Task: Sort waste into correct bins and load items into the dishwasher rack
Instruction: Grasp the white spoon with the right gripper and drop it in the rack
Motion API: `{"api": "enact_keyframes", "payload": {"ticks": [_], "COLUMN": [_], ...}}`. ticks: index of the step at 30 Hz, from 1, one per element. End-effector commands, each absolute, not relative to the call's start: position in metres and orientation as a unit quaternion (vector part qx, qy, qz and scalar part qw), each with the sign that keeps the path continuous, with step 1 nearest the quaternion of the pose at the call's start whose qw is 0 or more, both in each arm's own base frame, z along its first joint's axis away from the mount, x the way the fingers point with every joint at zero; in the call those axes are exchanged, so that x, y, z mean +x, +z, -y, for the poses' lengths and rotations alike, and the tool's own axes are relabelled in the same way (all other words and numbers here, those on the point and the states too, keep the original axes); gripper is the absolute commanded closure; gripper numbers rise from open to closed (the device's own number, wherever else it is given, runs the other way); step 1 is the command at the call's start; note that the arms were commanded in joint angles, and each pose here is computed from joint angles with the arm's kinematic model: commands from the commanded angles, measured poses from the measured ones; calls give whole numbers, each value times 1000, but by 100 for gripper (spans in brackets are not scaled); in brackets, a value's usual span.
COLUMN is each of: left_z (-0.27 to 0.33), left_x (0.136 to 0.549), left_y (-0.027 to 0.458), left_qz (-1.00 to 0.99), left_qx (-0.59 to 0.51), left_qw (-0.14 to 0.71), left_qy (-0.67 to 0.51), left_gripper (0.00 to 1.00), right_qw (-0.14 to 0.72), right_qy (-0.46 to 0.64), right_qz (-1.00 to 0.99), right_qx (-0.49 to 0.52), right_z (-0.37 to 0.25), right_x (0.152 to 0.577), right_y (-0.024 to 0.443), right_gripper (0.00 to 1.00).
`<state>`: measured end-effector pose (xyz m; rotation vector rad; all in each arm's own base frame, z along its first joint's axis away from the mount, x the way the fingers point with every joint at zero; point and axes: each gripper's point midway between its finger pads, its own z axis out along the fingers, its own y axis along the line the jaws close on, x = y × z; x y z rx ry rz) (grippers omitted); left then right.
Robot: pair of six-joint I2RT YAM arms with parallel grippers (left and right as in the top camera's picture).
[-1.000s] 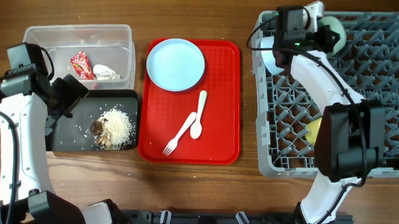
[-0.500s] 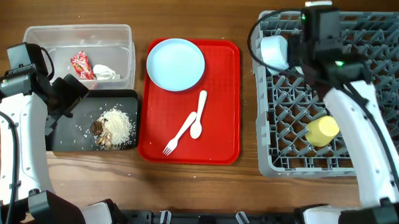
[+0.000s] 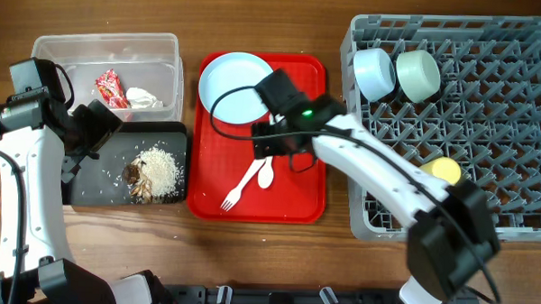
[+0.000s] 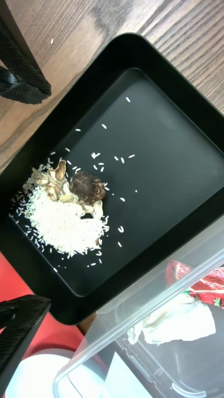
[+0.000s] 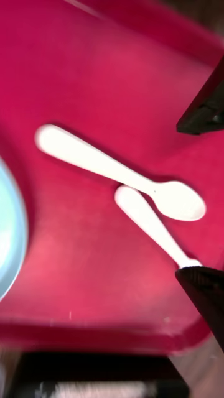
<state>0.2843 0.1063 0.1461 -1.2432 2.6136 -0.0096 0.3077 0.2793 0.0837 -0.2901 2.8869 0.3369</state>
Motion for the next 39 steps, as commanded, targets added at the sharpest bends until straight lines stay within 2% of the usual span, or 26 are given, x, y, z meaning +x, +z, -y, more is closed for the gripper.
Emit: {"api": "enact_keyframes", "payload": {"ticks": [1, 4, 10, 13, 17, 19, 20, 24, 28, 32, 35, 39], "left_z": [-106, -106, -106, -106, -106, -106, -106, -106, -106, -106, -106, -106], "left_x": [286, 286, 286, 286, 286, 286, 286, 286, 286, 286, 286, 286], "left_y": [152, 152, 152, 152, 152, 152, 152, 152, 152, 152, 152, 152], "left_qz": [-893, -893, -893, -893, -893, -893, -893, -893, -893, -893, -893, -893], "left_qx": [-431, -431, -431, -431, -431, -431, -431, -431, -431, -431, -431, -431], "left_qw": [133, 133, 133, 133, 133, 133, 133, 133, 133, 133, 133, 133], "left_qy": [-9, -9, -9, -9, -9, -9, -9, -9, -9, -9, -9, -9], "left_gripper": [0, 0, 0, 0, 0, 0, 0, 0, 0, 0, 0, 0], "right_qw": [95, 73, 58, 61, 54, 48, 42, 32, 53, 137, 195, 178], "right_qy": [62, 30, 6, 1, -6, -6, 0, 14, 7, 32, 24, -11], "right_qz": [-993, -997, -998, -998, -998, -998, -998, -999, -998, -988, -978, -983], "right_qx": [-11, 22, 25, 27, 42, 48, 45, -5, -24, -62, -64, -52], "right_z": [-274, -266, -260, -258, -247, -243, -243, -246, -239, -217, -172, -110], "right_x": [309, 307, 304, 305, 309, 309, 309, 309, 312, 324, 330, 333], "right_y": [42, 13, -10, -9, -10, -10, -10, -8, 23, 110, 166, 172], "right_gripper": [38, 45, 46, 59, 68, 80, 85, 96, 96, 96, 96, 96]}}
